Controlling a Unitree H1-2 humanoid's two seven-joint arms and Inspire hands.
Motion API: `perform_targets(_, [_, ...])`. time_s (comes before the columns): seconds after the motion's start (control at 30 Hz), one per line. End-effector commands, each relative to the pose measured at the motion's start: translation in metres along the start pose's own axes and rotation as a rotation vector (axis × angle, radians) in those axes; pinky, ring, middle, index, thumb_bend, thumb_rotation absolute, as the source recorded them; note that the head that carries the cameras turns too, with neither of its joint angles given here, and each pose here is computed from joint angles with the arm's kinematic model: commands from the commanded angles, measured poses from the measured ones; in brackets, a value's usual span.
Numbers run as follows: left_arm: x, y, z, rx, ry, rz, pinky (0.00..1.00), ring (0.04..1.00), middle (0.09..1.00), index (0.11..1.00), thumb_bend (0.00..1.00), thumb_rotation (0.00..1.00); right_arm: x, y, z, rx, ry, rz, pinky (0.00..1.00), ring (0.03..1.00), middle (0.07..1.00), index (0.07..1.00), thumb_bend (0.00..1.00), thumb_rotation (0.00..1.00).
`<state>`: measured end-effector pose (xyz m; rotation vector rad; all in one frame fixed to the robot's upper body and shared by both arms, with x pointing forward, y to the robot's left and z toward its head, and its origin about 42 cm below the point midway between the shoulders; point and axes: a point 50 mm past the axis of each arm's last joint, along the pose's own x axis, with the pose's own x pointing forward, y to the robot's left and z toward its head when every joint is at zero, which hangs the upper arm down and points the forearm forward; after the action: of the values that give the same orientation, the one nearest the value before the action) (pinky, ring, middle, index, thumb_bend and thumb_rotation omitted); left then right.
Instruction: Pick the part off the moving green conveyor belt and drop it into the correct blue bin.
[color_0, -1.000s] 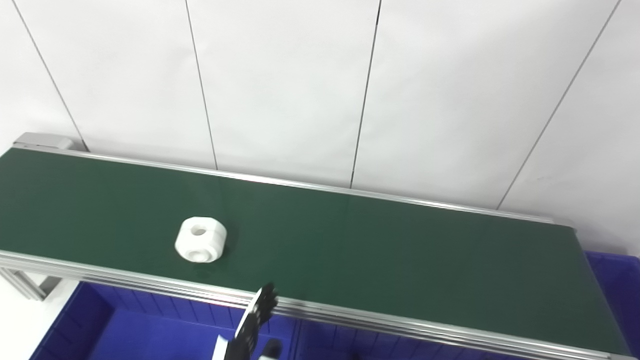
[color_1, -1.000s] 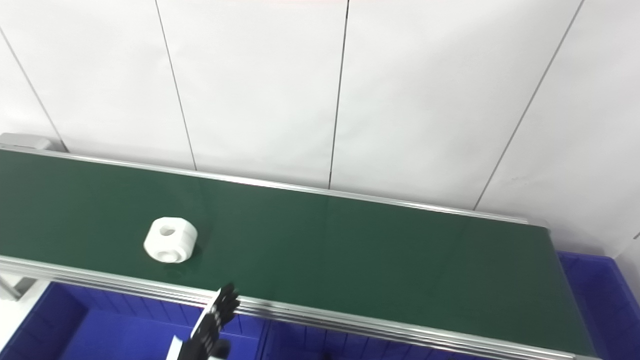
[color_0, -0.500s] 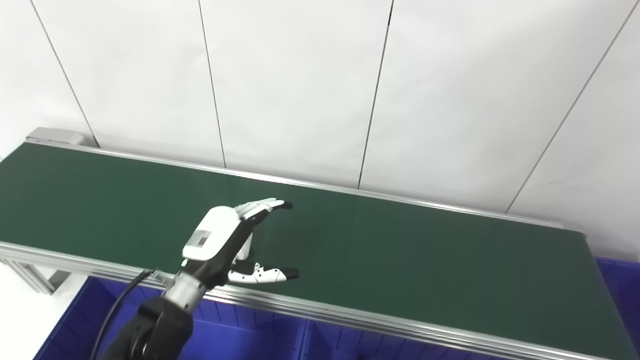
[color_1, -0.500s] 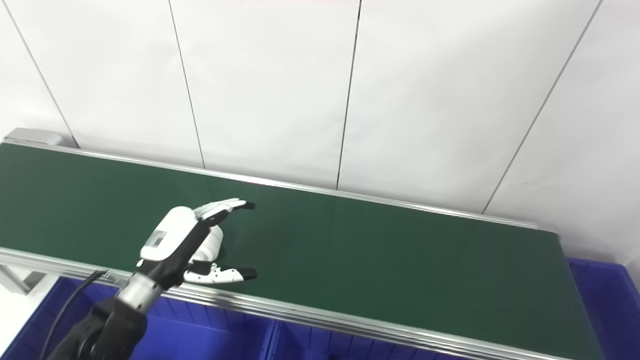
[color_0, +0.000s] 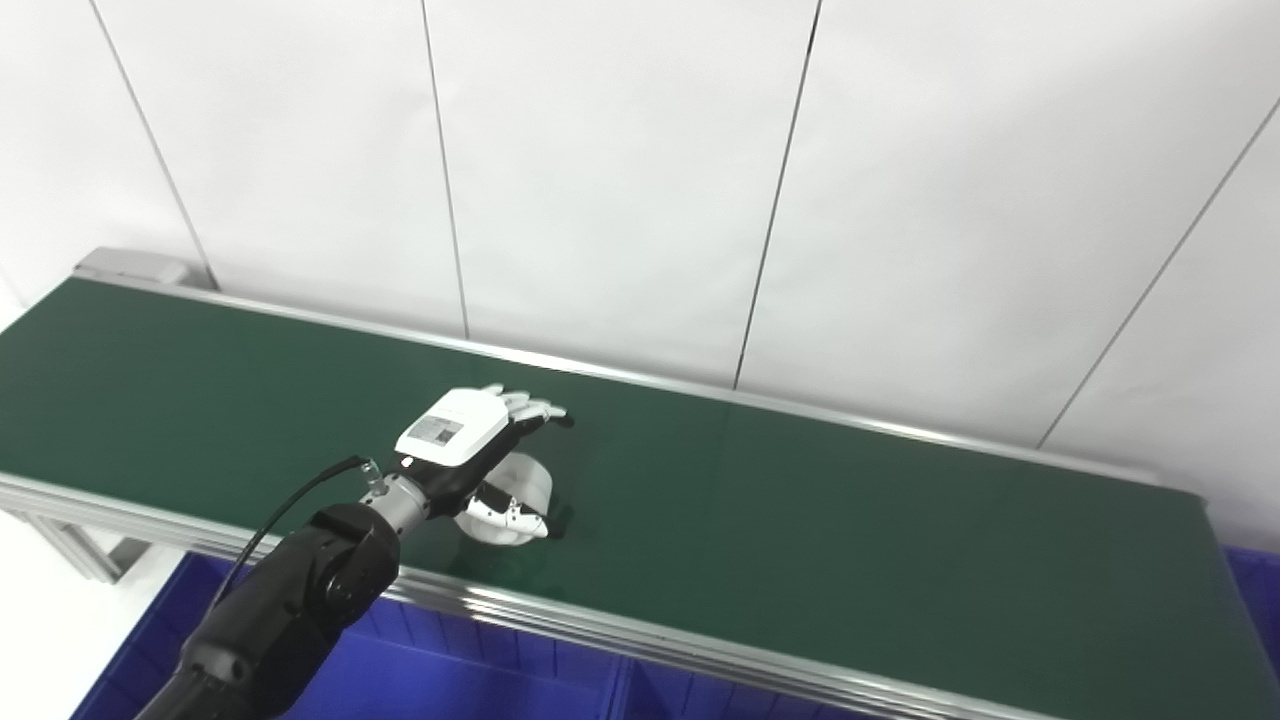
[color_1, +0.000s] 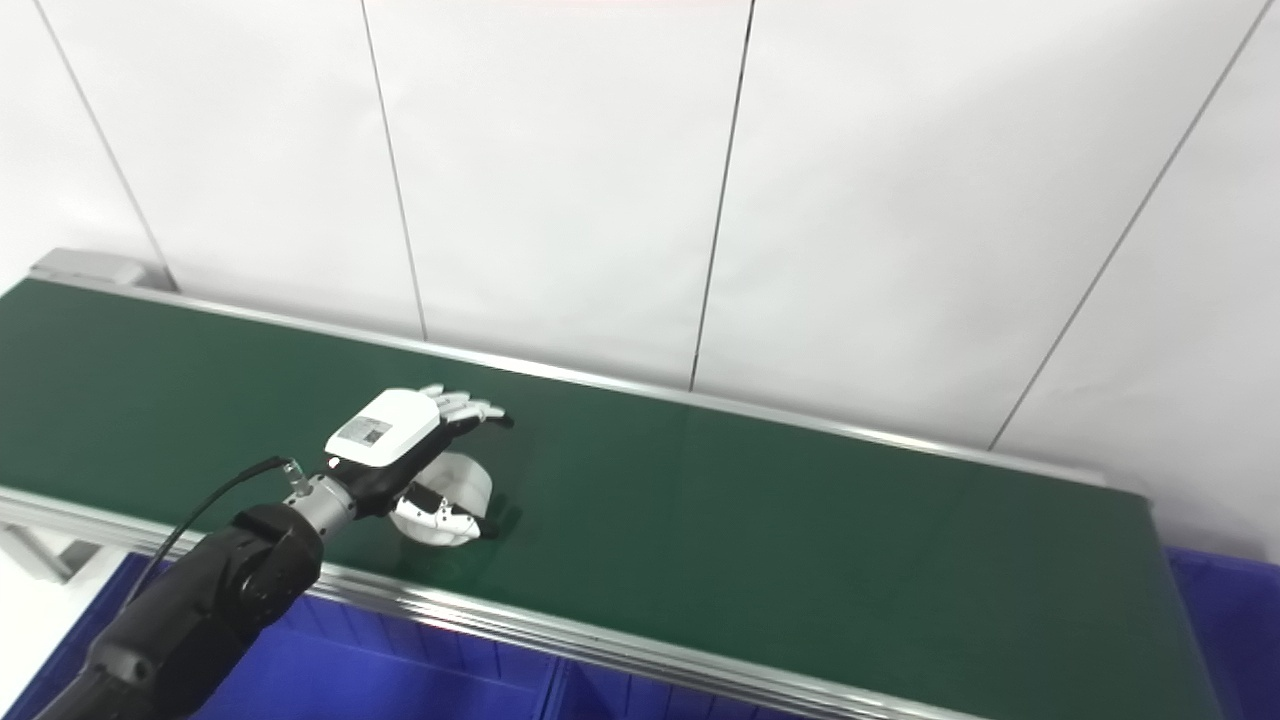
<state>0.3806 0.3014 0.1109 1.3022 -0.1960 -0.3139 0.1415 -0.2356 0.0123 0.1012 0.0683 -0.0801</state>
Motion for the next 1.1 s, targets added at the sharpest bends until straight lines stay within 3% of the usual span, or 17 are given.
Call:
perform_targets(0.0, [0.014, 0.025, -0.006, 0.053, -0.039, 0.053, 0.92, 0.867, 0.839, 0.803, 0.86, 0.52, 0.002, 0.003, 0.01, 0.001, -0.071, 0.002, 1.0, 0.914, 0.953, 0.927, 0.54, 0.98])
perform_targets(0.23, [0.027, 0.009, -0.007, 0.135, -0.054, -0.038, 0.86, 0.837, 0.811, 0.778, 0.87, 0.47, 0.002, 0.007, 0.011, -0.002, -0.079, 0.001, 1.0, 0.897, 0.938, 0.917, 0.53, 0.98])
perform_targets(0.37, [0.033, 0.0, -0.001, 0.111, -0.063, -0.049, 0.8, 0.777, 0.752, 0.734, 0.81, 0.41, 0.0, 0.009, 0.013, -0.007, -0.078, -0.002, 0.99, 0.889, 0.936, 0.914, 0.54, 0.98])
perform_targets(0.5, [0.038, -0.004, 0.006, 0.065, -0.07, -0.108, 0.76, 0.719, 0.702, 0.703, 0.8, 0.44, -0.001, 0.011, 0.014, 0.004, -0.084, -0.003, 0.99, 0.887, 0.937, 0.91, 0.54, 0.96])
perform_targets(0.67, [0.04, -0.004, 0.017, 0.08, -0.108, -0.145, 0.6, 0.568, 0.583, 0.605, 0.77, 0.34, -0.002, 0.011, 0.014, -0.001, -0.088, -0.013, 0.95, 0.866, 0.921, 0.9, 0.54, 0.94])
perform_targets(0.87, [0.041, 0.004, 0.028, 0.241, -0.15, -0.184, 0.53, 0.47, 0.509, 0.529, 0.73, 0.27, -0.003, 0.011, 0.016, -0.003, -0.085, -0.004, 0.95, 0.869, 0.924, 0.894, 0.55, 0.94])
perform_targets(0.9, [0.041, 0.008, 0.031, 0.294, -0.15, -0.204, 0.52, 0.464, 0.505, 0.518, 0.68, 0.23, -0.003, 0.011, 0.016, -0.001, -0.082, -0.004, 0.95, 0.869, 0.925, 0.895, 0.55, 0.93])
perform_targets(0.93, [0.041, 0.011, 0.034, 0.329, -0.149, -0.217, 0.5, 0.455, 0.501, 0.498, 0.57, 0.13, -0.003, 0.011, 0.016, -0.001, -0.08, -0.005, 0.95, 0.865, 0.924, 0.896, 0.56, 0.93])
perform_targets(1.07, [0.041, 0.024, 0.046, 0.423, -0.147, -0.251, 0.41, 0.419, 0.471, 0.49, 0.52, 0.08, -0.004, 0.011, 0.019, -0.001, -0.075, -0.006, 0.95, 0.864, 0.925, 0.897, 0.56, 0.93])
